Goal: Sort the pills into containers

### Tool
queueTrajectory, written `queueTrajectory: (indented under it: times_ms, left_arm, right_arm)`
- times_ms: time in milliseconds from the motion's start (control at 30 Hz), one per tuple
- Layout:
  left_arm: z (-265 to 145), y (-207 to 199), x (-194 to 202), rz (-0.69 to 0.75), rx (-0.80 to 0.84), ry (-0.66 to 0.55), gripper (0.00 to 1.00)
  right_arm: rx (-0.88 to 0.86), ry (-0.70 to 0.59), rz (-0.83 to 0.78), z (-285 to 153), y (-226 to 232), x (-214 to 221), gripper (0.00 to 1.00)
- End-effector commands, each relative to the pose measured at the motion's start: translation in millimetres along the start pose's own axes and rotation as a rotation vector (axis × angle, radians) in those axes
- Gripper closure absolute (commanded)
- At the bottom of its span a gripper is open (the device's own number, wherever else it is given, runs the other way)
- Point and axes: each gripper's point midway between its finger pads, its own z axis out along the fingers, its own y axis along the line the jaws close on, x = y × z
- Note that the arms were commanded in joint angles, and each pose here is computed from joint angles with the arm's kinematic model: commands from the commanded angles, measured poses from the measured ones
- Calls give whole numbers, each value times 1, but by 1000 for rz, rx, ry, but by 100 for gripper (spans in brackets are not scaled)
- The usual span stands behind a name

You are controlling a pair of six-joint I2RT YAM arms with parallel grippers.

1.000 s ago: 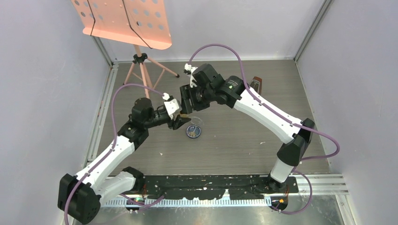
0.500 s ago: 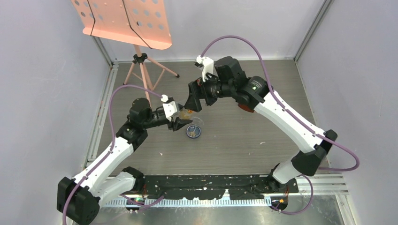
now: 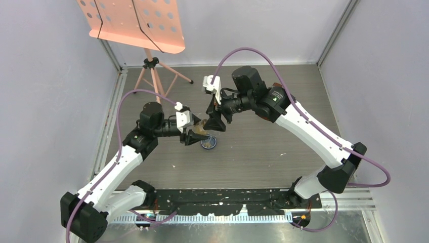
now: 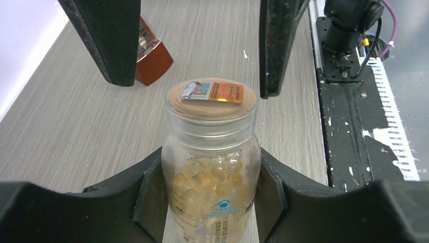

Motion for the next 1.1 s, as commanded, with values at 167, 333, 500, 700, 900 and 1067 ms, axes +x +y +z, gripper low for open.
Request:
queueTrajectory:
  times_ms: [167, 333, 500, 700, 900, 1067]
  left_arm:
    - [-3, -5, -21, 30, 50, -32, 100]
    - [-2, -5, -23, 29, 53, -33, 99]
    - [-2, -3, -23, 23, 46, -29, 98]
    - [-2, -3, -22, 24, 44, -27, 98]
    - [-3, 5, -25, 41, -4, -32, 98]
    - [-3, 31, -32, 84, -133, -54, 97]
  right_arm:
    - [-38, 16, -186, 4, 8, 1, 38]
    - [10, 59, -201, 8, 2, 9, 32]
    - [28, 62, -201, 7, 0, 8, 30]
    - [21, 59, -194, 6, 1, 7, 34]
    - [23, 69, -143, 12, 0, 8, 58]
    - [94, 89, -9, 29, -6, 11, 65]
